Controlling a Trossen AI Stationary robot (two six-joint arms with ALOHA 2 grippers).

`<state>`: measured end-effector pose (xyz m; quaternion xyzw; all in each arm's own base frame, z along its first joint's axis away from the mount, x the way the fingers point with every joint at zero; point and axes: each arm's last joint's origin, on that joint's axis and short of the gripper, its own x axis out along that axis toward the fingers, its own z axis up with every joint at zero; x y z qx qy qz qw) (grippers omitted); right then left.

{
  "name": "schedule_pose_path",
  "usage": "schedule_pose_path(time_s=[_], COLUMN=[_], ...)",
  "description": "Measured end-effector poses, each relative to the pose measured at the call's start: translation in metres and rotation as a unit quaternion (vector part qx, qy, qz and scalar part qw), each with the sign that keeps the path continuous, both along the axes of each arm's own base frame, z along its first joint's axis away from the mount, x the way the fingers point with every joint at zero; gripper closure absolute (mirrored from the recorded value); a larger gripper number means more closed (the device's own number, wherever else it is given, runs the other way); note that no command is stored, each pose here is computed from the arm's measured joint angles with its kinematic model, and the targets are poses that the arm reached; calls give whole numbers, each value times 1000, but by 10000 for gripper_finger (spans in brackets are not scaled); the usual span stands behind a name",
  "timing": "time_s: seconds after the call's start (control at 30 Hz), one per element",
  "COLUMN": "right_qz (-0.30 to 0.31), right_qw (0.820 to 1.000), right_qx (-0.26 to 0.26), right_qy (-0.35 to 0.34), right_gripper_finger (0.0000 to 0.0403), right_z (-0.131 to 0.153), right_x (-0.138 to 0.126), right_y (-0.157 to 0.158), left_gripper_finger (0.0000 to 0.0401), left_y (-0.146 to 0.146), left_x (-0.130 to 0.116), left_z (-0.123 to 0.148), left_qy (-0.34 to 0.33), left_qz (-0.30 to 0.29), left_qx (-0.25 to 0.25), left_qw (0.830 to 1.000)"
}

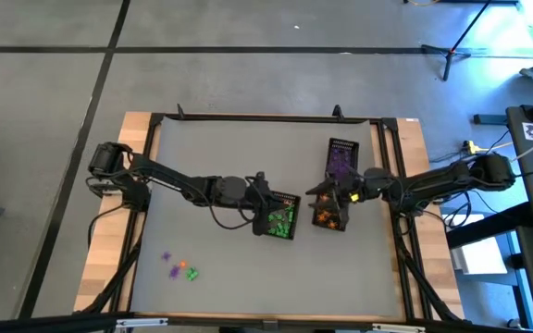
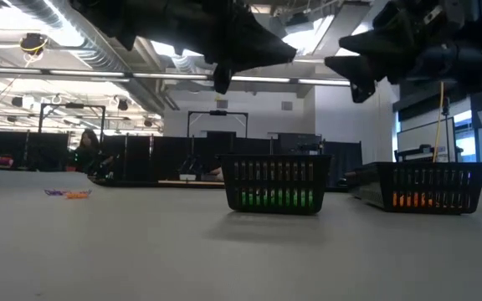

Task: Sort Halloween decoration
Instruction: Put the top orange spider toy into the bottom right bin

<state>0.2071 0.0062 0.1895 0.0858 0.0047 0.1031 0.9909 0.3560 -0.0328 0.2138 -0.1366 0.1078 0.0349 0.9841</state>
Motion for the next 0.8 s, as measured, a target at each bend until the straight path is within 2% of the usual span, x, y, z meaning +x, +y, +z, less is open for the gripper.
schedule_pose_path(time_s=[0.3,0.6,0.8], right_qz=[-7,46,54], right_qw=[1000,998,998], right_qx=[-12,-8,2], right_qy=[26,34,37], right_gripper_finger=[219,219,219], right_z=[-1,-2,-1], right_x=[32,52,59], right_y=[8,12,13], left_gripper_finger=[401,401,401], left_y=[0,-3,-4], left_x=[0,0,0], left_z=[2,1,1], left_qy=[-10,-6,-2], left_qz=[-1,-7,-7], left_qx=[-1,8,9], left_qw=[1000,1000,1000])
